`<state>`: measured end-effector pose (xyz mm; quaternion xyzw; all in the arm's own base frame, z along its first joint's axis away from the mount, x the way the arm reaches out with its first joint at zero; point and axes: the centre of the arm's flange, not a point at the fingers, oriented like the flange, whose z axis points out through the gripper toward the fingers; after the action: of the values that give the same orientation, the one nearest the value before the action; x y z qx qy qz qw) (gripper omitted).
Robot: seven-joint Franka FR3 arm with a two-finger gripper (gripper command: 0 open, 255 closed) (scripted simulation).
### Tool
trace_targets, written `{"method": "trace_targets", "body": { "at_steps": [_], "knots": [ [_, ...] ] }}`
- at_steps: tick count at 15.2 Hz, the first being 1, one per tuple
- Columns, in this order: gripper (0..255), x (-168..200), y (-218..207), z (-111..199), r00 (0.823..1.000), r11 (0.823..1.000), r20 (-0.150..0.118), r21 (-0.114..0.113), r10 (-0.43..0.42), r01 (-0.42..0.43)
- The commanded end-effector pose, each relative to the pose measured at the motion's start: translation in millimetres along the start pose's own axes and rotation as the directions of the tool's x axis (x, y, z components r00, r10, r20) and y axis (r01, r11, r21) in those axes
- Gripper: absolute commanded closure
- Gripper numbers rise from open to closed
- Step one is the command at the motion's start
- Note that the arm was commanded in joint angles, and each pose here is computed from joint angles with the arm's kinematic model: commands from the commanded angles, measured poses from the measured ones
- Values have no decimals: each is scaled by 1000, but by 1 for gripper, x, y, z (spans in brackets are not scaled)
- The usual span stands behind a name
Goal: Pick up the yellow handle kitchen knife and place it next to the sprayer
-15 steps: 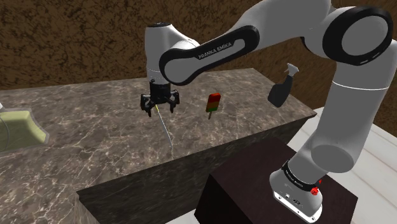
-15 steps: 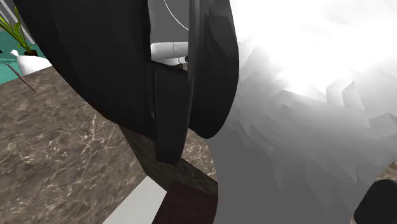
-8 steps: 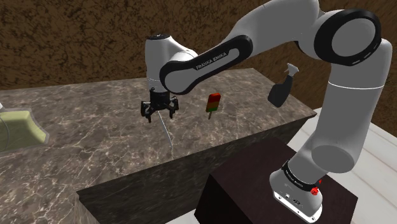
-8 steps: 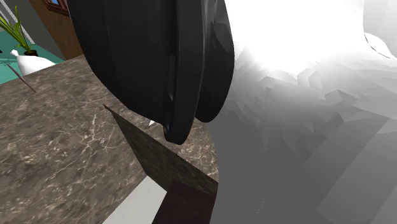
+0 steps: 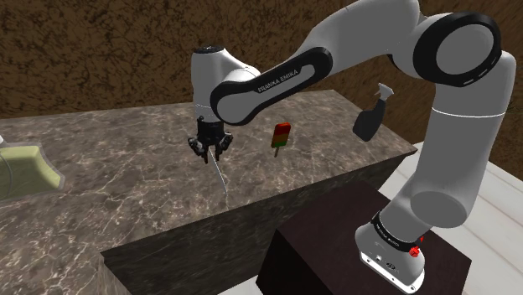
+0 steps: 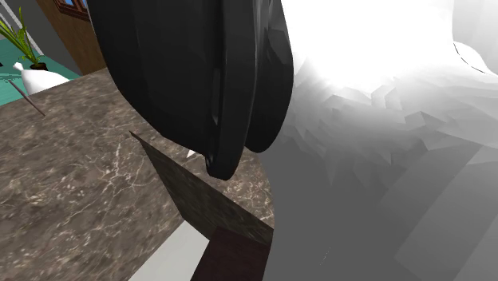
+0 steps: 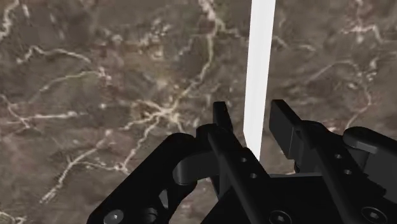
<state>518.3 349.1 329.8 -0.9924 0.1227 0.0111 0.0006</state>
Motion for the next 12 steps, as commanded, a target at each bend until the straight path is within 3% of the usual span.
{"method": "trace_targets", "body": {
  "at_steps": [1,8,12],
  "knots": [
    [255,0,0,0,1000,1000,0,0,0,0],
    [255,0,0,0,1000,1000,0,0,0,0],
    [255,0,0,-21,1000,1000,0,0,0,0]
  ]
}}
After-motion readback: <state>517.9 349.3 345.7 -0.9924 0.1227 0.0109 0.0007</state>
